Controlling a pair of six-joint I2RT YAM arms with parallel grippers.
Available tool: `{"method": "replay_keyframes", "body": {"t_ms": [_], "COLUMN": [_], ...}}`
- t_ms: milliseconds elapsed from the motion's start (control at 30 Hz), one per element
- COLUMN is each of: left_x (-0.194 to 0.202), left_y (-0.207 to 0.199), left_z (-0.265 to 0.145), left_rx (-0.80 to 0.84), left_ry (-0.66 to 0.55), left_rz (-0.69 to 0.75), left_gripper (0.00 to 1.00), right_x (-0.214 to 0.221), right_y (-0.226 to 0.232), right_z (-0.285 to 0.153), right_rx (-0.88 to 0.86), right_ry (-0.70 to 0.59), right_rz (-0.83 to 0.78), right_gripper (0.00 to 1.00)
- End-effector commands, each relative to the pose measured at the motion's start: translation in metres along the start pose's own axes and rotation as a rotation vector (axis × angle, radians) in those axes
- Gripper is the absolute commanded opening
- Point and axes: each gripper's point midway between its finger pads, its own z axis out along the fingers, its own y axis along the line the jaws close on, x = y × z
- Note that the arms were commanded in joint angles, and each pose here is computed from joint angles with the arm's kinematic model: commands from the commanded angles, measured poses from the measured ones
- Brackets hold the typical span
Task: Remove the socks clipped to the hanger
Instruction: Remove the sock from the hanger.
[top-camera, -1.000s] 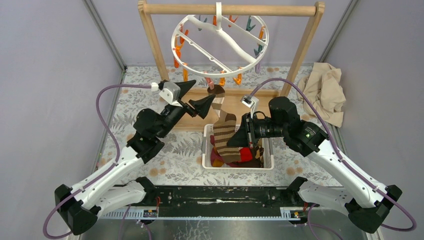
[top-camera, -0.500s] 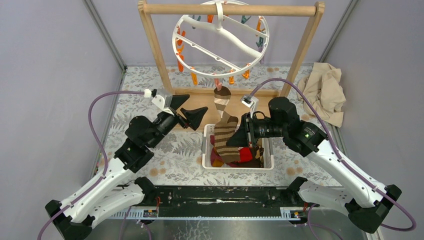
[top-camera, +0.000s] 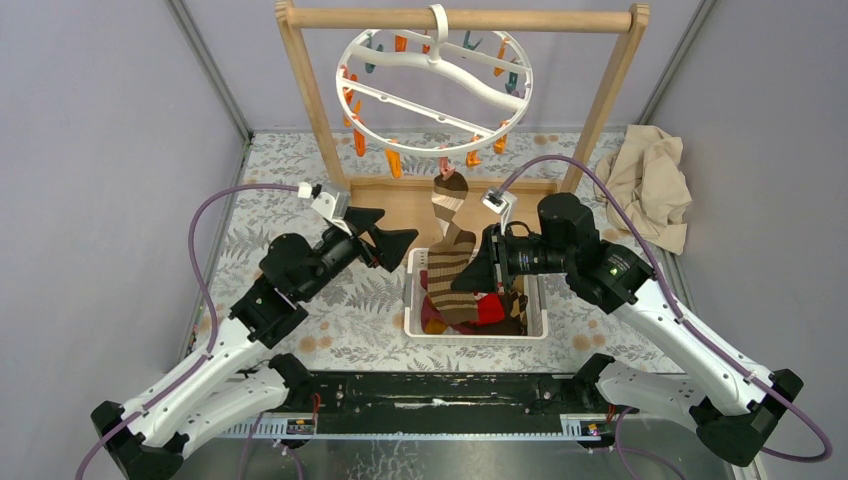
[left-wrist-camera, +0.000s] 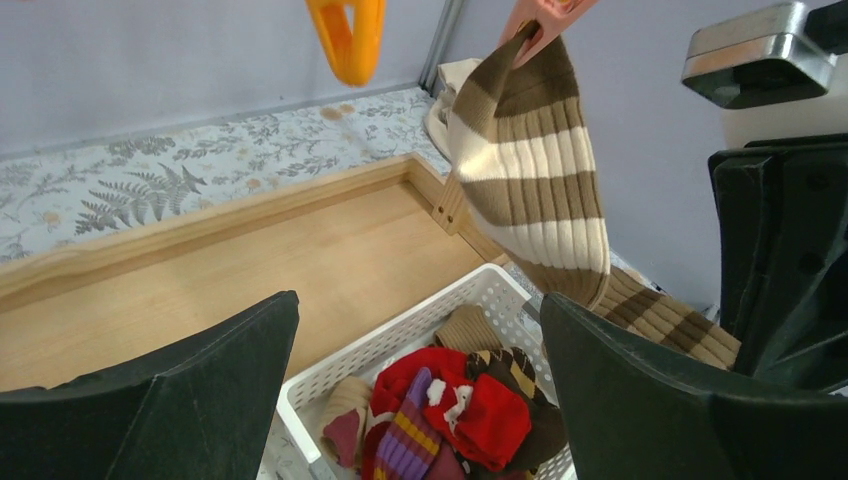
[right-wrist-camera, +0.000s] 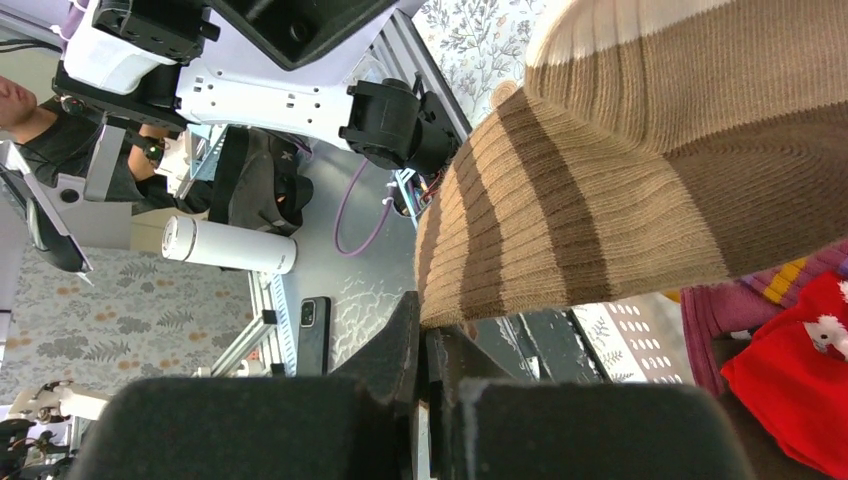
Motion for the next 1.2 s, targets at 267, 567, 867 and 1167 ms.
{"method": "replay_keyframes", "body": {"t_ms": [267,567,867,1167], "left_x": [-0.001,0.025,0.013,-0.033], "left_y": [0.001,-0.011,-0.027,-0.037], "left_z": [-0.011,0.009,0.026,0.041], "left_rx": [-0.01,0.053,0.133,0.15], "left_ry": [-0.063,0.06,0.01,-0.098], "left_rz": [-0.092,-0.144,-0.123,-0.076], "left_gripper": [0.98,0.98,0.99,0.98], "right_x": [-0.01,-0.008,-0.007,-0.006], "right_y": [0.012,0.009,0.005,0.004], "right_z": [0.001,0.003,0.008,0.007], "right_rx": [-0.058,-0.058,-0.057,-0.054], "right_ry": [-0.019,-0.019,-0.012,-0.02], "right_rz": [-0.022,-0.016,-0.005,0.0], "right_gripper": [0.0,0.0,0.0,0.0]}}
